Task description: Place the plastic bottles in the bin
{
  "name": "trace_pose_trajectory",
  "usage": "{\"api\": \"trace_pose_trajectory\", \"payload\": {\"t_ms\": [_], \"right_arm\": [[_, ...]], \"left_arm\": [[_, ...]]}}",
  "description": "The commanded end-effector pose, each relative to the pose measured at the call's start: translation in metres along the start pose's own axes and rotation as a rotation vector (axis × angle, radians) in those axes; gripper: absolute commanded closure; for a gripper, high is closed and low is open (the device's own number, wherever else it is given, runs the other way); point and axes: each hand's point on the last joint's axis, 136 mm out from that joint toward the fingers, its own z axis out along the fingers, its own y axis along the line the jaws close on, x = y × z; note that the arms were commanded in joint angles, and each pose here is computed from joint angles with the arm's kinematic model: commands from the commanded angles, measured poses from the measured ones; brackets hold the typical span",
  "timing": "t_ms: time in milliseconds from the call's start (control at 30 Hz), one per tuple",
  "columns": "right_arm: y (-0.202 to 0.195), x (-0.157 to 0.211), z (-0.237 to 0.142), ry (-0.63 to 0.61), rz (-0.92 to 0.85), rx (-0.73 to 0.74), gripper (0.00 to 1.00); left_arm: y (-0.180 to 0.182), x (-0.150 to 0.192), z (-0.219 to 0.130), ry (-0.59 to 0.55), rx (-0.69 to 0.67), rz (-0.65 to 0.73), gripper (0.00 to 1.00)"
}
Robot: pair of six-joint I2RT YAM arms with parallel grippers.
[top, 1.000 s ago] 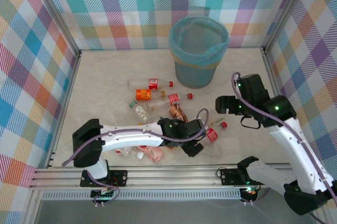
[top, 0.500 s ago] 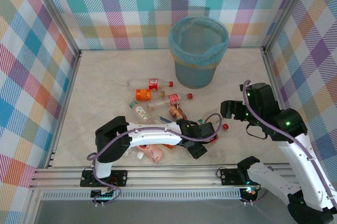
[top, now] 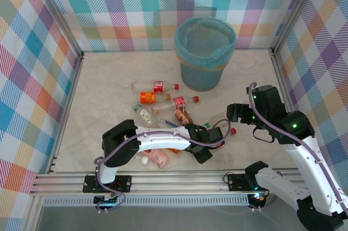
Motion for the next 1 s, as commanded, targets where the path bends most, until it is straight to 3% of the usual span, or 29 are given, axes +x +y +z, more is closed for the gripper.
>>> {"api": "trace_pose_trajectory", "payload": {"t_ms": [0, 167, 367, 433, 533, 967], "right_arm": [[0.000, -0.012, -0.009, -0.047, 0.012, -0.004, 0.08], [0.007, -0.030, -0.022, -0.102, -0.008, -0.029, 0.08], [0.033, -0.071, -0.051, -0.228, -0.077, -0.141, 0.09], [0.035, -0.082, -0.058, -0.261, -0.090, -0.145, 0.09], [0.036, -0.086, -0.059, -0.265, -0.113, -0.139, 0.09], [0.019, -0.077, -0.066, -0.264, -0.111, -0.069, 0.08]], "left_arm": [[0.005, -0.004, -0.017, -0.024, 0.003, 0.003, 0.34], [0.012, -0.018, -0.055, -0.150, 0.015, -0.010, 0.35], [0.029, -0.035, -0.119, -0.381, 0.047, -0.054, 0.37], [0.032, -0.036, -0.129, -0.421, 0.079, -0.054, 0.32], [0.026, -0.033, -0.123, -0.360, 0.091, -0.004, 0.23], [-0.001, -0.021, -0.036, -0.017, 0.090, 0.021, 0.12]]}}
